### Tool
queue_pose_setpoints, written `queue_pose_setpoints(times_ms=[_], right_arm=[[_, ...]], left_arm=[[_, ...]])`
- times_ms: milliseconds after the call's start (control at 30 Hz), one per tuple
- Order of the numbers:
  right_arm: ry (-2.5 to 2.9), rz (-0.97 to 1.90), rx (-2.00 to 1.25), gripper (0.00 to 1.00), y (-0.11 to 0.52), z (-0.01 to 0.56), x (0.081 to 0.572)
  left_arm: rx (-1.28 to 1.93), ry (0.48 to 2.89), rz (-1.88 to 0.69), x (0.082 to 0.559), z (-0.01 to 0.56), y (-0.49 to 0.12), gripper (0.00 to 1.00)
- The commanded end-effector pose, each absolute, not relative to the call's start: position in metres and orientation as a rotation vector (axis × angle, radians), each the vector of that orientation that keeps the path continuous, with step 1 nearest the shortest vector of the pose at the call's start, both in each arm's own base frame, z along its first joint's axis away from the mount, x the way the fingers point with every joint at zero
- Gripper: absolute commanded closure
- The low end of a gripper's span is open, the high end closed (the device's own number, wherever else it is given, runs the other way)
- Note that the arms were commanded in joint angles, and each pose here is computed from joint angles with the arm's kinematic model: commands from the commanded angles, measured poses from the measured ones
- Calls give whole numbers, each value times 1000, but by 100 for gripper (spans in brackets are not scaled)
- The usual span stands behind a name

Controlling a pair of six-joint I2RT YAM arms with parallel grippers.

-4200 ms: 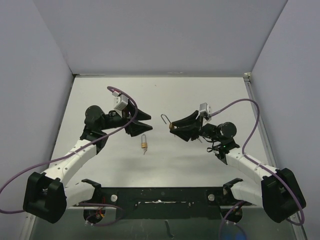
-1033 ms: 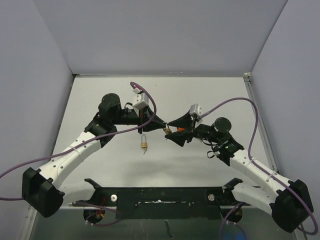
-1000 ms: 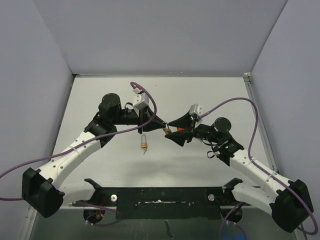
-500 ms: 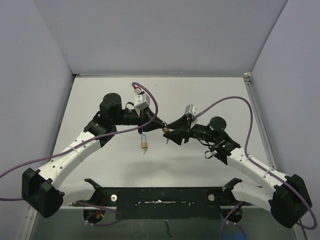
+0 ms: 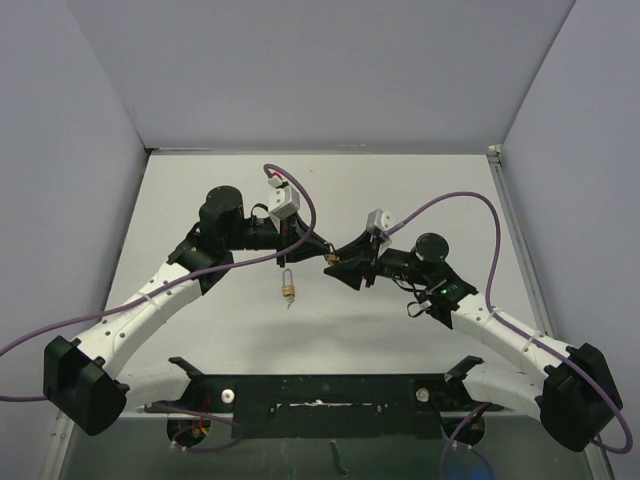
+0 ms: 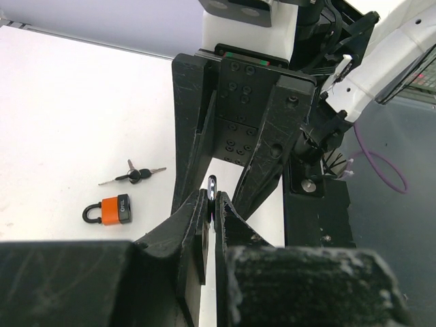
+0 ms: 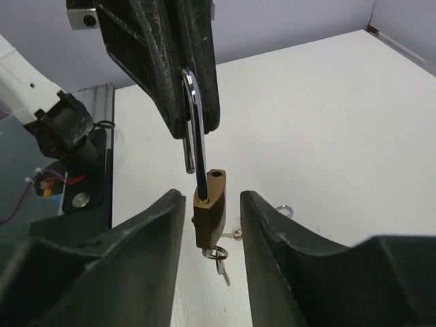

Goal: Lock with the key
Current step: Lock the lock.

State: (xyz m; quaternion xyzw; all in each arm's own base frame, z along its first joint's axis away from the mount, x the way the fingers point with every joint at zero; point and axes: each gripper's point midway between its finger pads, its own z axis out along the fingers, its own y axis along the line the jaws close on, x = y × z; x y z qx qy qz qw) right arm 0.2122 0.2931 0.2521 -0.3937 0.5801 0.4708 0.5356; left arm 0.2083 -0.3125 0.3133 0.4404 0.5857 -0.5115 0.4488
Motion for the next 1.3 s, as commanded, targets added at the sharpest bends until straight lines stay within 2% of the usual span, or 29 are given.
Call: queue_pose_setpoints(times_ms=[0,100,167,267,367,433,567,867,933,1067,1267], right_arm=[[1260,1103,-929,56,298,287,216],[1258,1102,-928,57,298,288,216],[1254,1100,-927,62,297,290,215],[1253,1100,-924,75,297,291,215],[1254,1101,-925,79,297,291,214],[1251,1102,-926,78,297,292,213],[1243,1100,-928,67,297,295,212],[1238,1100,-926,66,297,297,211],[1239,1101,-926,71,297,298,210],[1246,1104,-928,100,298,296,211],[1190,1143,-968,100,299,303,200]], left_arm=[[1096,1319,-1229,204,347,-311,100],[1094,1323,-1228,205,346,-311,100],[1093,1325,-1227,205,345,-311,100],[1090,1330,-1226,206,344,-311,100],[1085,1335,-1227,206,343,-311,100],[1083,1340,-1227,207,341,-311,100],[1084,1341,-1228,208,341,-312,100],[1083,1352,-1226,208,337,-312,100],[1084,1354,-1228,208,337,-312,100],[1081,1356,-1228,209,336,-312,100],[1091,1372,-1222,210,329,-312,100]])
